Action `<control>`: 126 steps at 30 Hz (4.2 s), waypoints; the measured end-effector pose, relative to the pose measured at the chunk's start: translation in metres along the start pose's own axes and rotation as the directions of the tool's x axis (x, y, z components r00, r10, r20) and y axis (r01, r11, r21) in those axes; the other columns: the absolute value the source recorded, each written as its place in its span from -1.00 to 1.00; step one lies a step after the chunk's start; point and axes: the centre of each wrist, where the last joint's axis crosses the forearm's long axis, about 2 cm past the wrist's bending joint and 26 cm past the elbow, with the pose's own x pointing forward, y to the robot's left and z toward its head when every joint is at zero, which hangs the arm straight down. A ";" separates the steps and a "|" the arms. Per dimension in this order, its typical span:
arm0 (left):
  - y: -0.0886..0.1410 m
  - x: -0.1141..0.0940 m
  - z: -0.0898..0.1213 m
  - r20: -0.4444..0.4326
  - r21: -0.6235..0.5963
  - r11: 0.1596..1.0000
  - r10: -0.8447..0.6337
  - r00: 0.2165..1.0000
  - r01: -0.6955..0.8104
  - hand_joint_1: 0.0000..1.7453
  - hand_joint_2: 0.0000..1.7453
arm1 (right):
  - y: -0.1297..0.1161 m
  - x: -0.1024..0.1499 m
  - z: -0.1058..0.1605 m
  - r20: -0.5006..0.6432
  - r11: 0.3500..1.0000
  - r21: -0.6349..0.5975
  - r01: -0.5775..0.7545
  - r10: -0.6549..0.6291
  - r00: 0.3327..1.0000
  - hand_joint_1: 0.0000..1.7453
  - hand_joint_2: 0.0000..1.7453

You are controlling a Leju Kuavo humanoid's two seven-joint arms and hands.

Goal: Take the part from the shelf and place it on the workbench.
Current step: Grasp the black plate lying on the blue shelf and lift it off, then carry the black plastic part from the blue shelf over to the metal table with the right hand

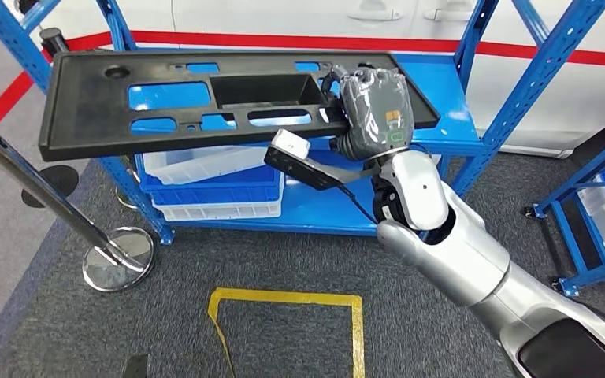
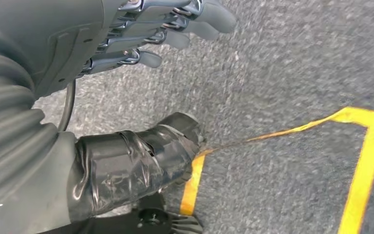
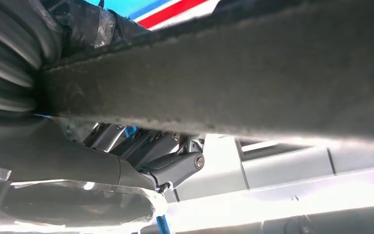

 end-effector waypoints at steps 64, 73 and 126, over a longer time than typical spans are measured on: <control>0.007 -0.002 -0.001 0.004 0.044 0.999 0.003 1.000 -0.003 -1.00 1.00 | -0.009 -0.013 -0.007 -0.037 0.993 0.119 -0.009 0.013 0.999 1.00 1.00; 0.006 -0.001 -0.001 0.004 0.041 0.999 0.005 1.000 -0.005 -1.00 1.00 | -0.007 -0.014 -0.005 -0.031 0.991 0.129 -0.021 0.025 0.999 1.00 1.00; 0.040 0.008 -0.011 0.009 0.055 0.990 -0.132 0.991 0.131 -1.00 1.00 | -0.032 -0.044 0.037 -0.043 0.990 0.040 -0.138 0.140 0.989 1.00 1.00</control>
